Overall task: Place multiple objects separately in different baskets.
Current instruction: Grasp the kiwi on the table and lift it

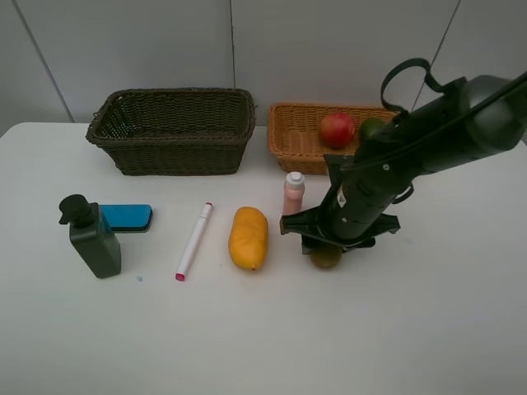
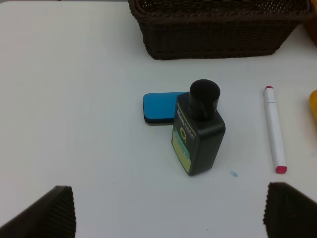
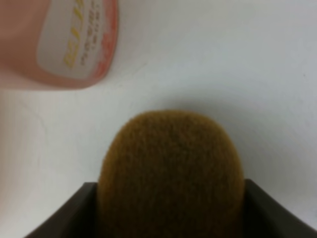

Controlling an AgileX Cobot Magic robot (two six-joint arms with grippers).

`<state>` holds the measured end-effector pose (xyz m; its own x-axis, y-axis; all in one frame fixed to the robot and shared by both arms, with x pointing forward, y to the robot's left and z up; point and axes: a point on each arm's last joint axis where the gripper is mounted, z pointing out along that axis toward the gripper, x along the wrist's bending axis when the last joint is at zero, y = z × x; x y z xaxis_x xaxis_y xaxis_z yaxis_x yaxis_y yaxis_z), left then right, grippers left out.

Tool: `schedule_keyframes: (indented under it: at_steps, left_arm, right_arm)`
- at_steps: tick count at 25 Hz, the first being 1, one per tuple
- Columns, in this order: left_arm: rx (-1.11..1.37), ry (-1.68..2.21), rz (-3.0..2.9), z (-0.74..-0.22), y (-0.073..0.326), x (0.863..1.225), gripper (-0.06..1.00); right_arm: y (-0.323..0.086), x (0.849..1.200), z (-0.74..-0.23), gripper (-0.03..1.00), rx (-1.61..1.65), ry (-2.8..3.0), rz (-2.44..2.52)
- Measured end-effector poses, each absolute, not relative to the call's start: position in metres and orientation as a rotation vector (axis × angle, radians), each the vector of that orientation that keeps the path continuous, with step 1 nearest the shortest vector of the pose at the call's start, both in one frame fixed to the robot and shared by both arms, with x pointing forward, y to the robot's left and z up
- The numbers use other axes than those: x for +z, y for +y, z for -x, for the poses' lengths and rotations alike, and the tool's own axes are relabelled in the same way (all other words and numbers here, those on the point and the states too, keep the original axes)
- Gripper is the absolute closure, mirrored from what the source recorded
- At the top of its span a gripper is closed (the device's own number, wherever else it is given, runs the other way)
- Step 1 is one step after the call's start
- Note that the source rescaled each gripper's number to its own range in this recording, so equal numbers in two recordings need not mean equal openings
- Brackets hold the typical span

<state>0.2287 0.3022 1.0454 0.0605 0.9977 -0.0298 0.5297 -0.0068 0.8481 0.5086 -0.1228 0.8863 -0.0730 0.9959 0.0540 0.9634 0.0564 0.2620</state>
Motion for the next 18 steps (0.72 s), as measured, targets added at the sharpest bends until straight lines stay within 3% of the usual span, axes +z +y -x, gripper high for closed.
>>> schedule_keyframes:
  at_steps: [18]
  left_arm:
    - [0.832, 1.557, -1.627, -0.2287, 0.3022, 1.0454, -0.05]
  right_arm:
    - [-0.1237, 0.8861, -0.5082, 0.52, 0.329, 2.181, -2.028]
